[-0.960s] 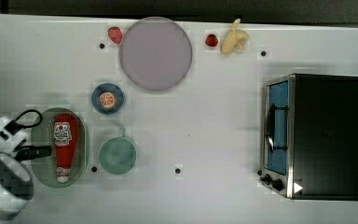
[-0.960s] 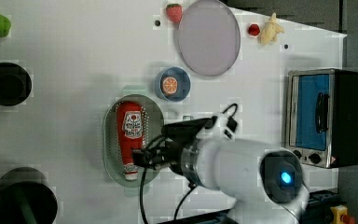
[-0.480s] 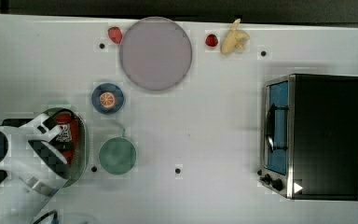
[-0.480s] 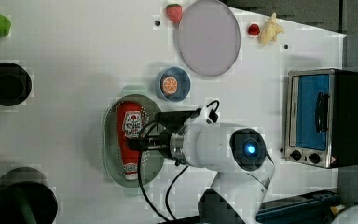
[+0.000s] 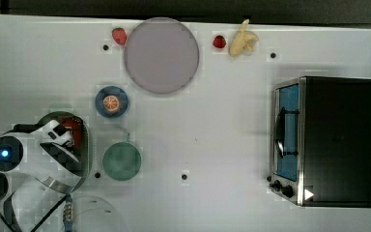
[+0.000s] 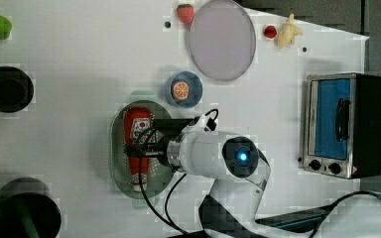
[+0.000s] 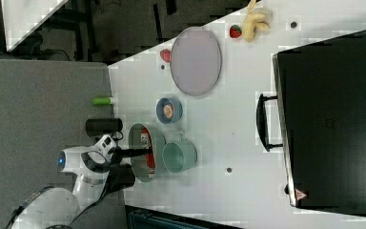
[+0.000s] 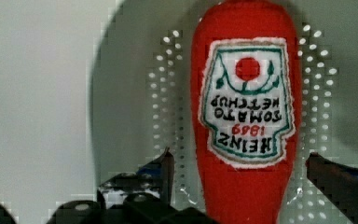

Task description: Pick ketchup from strainer and place it on the table

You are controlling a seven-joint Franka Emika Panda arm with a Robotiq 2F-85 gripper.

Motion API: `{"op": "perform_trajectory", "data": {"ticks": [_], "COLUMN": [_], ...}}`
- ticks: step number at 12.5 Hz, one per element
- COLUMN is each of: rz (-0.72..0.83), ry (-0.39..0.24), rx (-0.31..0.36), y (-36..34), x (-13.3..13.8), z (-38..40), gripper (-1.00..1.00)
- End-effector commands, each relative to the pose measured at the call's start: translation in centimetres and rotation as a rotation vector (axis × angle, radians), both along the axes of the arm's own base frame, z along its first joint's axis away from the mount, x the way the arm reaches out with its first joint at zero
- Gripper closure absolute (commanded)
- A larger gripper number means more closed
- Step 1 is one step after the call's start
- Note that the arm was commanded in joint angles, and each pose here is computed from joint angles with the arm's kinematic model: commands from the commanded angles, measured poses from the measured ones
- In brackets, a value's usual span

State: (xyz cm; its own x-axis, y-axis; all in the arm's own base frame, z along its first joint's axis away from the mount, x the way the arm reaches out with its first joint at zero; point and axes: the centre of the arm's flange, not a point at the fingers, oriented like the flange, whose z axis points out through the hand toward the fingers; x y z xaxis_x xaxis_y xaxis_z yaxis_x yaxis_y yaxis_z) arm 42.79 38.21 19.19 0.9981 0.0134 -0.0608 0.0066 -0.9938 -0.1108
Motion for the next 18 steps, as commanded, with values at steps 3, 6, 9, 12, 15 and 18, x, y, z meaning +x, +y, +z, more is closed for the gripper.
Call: {"op": "perform_trajectory", "data": {"ticks": [3,6,9,12,15,18], "rz": [-0.045,-0.04,-0.037,-0.116,-0.157,-0.118], "ry": [-0.021,-0.028,-0.065,-0.089,-0.049,-0.011], "rx": [0.001,0.001,-0.019,-0.007,-0.031,-0.025], "y": [0.1,0.4,0.0,-0.1,-1.1,-3.2], "x": [0.5,0.4,0.6,1.0,1.1,2.5], "z": [-1.5,-1.3,1.6,7.6,12.8,17.1], "gripper": [-0.68,-0.13,-0.13,-0.13,-0.13,-0.13]}}
